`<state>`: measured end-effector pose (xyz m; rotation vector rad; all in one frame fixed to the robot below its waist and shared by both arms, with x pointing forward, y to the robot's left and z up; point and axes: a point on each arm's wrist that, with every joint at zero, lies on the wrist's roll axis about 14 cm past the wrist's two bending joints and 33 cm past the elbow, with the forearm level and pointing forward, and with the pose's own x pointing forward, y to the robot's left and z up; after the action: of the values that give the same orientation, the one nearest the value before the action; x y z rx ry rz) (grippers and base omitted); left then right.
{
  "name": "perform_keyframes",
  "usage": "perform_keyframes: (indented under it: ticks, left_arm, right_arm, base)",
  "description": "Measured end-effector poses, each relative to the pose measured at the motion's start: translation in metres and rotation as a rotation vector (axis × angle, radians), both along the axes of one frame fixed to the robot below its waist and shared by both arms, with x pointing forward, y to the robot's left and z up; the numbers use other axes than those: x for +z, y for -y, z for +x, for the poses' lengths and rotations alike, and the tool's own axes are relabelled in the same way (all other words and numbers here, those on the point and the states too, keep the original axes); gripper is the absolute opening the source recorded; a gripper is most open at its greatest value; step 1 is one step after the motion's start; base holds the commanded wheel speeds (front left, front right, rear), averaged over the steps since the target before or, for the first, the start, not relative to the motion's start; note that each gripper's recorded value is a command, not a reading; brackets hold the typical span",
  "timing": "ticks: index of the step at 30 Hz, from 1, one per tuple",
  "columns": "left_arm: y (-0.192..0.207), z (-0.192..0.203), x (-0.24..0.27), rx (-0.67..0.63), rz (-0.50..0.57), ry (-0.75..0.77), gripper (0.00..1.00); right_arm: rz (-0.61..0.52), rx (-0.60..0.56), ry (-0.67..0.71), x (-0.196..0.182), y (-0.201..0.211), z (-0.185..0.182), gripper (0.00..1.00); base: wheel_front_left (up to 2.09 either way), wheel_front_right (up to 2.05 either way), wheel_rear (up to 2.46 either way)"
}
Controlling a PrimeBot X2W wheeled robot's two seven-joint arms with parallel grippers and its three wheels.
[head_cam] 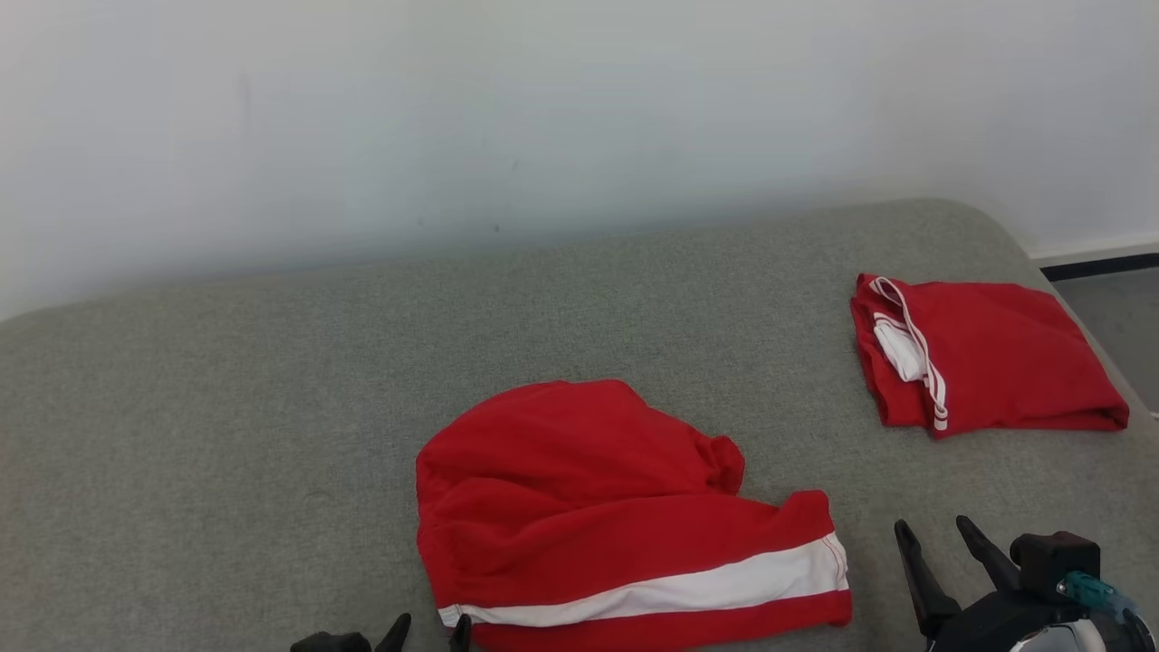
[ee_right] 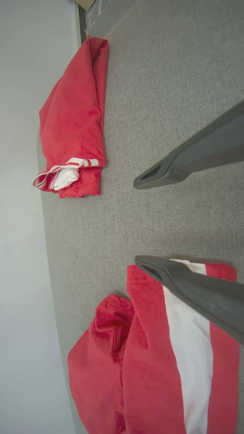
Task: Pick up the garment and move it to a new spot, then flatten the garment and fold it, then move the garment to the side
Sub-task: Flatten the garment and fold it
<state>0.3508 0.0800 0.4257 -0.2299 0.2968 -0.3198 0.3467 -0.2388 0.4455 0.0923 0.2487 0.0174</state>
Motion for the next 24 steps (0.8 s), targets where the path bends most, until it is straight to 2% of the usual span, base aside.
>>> perform_keyframes:
  ticks: [7,8,9,10,24]
  left_arm:
    - [0.016,0.01,-0.012,-0.042,-0.018,-0.028,1.0]
    - [0.018,0.011,-0.013,-0.047,-0.02,-0.031,0.97]
    - [0.02,0.011,-0.014,-0.052,-0.02,-0.03,0.61]
    - [0.021,0.011,-0.014,-0.058,-0.02,-0.028,0.0]
    - [0.023,0.012,-0.02,-0.072,-0.03,-0.032,0.0]
  right_arm:
    - [0.001,-0.009,-0.056,-0.014,0.005,-0.004,1.0]
    - [0.008,-0.004,-0.07,-0.018,0.003,-0.005,1.0]
    - [0.011,0.004,-0.082,-0.021,0.0,-0.006,1.0]
    - [0.015,0.013,-0.09,-0.023,-0.003,-0.006,1.0]
    - [0.107,0.129,-0.258,-0.046,-0.038,-0.002,1.0]
  base:
    - [0.0,0.0,0.0]
    - [0.0,0.0,0.0]
    - [0.0,0.0,0.0]
    - [0.0,0.0,0.0]
    - [0.0,0.0,0.0]
